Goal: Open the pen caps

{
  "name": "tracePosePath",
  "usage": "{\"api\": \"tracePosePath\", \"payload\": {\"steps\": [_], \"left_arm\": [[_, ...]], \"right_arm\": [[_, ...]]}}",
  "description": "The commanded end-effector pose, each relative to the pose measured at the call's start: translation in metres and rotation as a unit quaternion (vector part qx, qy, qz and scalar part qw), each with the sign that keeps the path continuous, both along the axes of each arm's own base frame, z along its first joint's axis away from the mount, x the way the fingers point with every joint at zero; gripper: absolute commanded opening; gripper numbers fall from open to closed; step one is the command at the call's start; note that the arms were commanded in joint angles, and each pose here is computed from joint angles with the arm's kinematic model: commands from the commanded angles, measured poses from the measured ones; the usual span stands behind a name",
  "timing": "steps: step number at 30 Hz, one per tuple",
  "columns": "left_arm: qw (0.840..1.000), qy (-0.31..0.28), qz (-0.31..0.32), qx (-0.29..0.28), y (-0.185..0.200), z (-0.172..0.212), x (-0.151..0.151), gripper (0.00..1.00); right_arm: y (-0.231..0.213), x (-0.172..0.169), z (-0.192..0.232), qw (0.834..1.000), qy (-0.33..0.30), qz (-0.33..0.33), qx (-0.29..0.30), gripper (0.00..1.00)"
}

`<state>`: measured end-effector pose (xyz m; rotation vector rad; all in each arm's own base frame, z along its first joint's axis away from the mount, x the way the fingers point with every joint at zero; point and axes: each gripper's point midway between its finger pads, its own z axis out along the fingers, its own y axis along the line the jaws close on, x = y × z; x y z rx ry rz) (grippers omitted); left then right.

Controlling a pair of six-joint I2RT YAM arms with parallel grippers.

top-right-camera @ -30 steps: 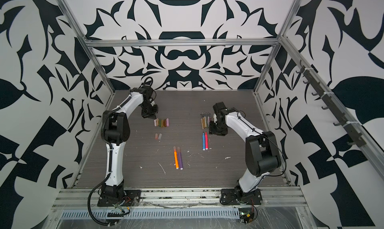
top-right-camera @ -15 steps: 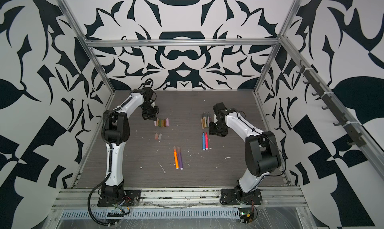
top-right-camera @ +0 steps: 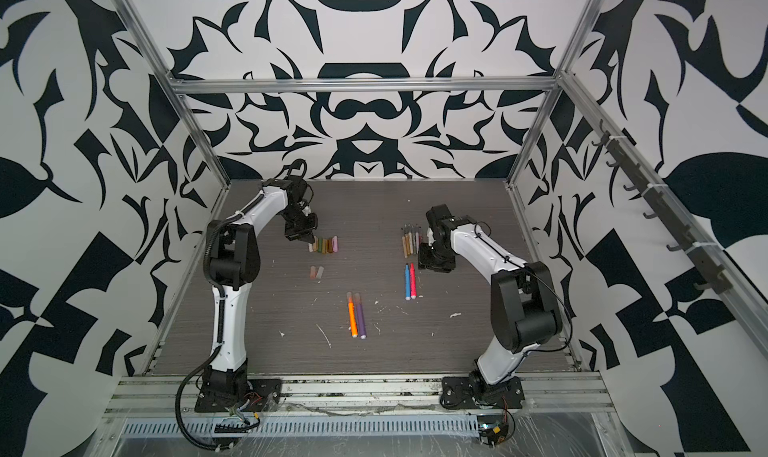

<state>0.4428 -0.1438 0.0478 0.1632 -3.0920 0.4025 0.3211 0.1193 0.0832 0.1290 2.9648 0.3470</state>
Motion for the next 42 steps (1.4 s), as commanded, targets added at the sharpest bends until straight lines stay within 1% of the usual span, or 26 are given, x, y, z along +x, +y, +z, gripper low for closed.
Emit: {"api": "tracePosePath", "payload": {"steps": [1,22,26,30,34,39,42], "left_arm": [[0.999,0.037,0.001,0.002,0.0,-0.015,-0.013,0.0],[0.999,0.044,0.0,0.005,0.0,-0.022,-0.015,0.0],[0.999,0.033,0.002,0.0,-0.001,-0.01,-0.012,0.0],[1.0,0.01,0.003,-0.006,-0.003,0.013,-0.007,0.0],[1.0,-0.005,0.009,-0.024,-0.008,0.028,-0.009,0.0],[0.999,0.002,0.007,-0.053,-0.02,0.029,-0.015,0.0],[0.998,0.008,0.001,-0.055,-0.026,0.023,-0.017,0.0]], "right_arm": [[-0.001,0.001,0.014,1.0,-0.018,-0.006,0.006,0.51],[-0.001,0.003,0.013,1.0,-0.018,-0.005,0.005,0.51],[-0.001,0.005,0.014,1.0,-0.02,-0.005,0.005,0.51],[0.0,0.004,0.013,1.0,-0.017,-0.005,0.006,0.51],[0.0,0.005,0.013,1.0,-0.017,-0.006,0.005,0.51],[0.001,0.006,0.014,1.0,-0.019,-0.007,0.004,0.51],[0.0,0.005,0.014,1.0,-0.018,-0.007,0.004,0.51]]}}
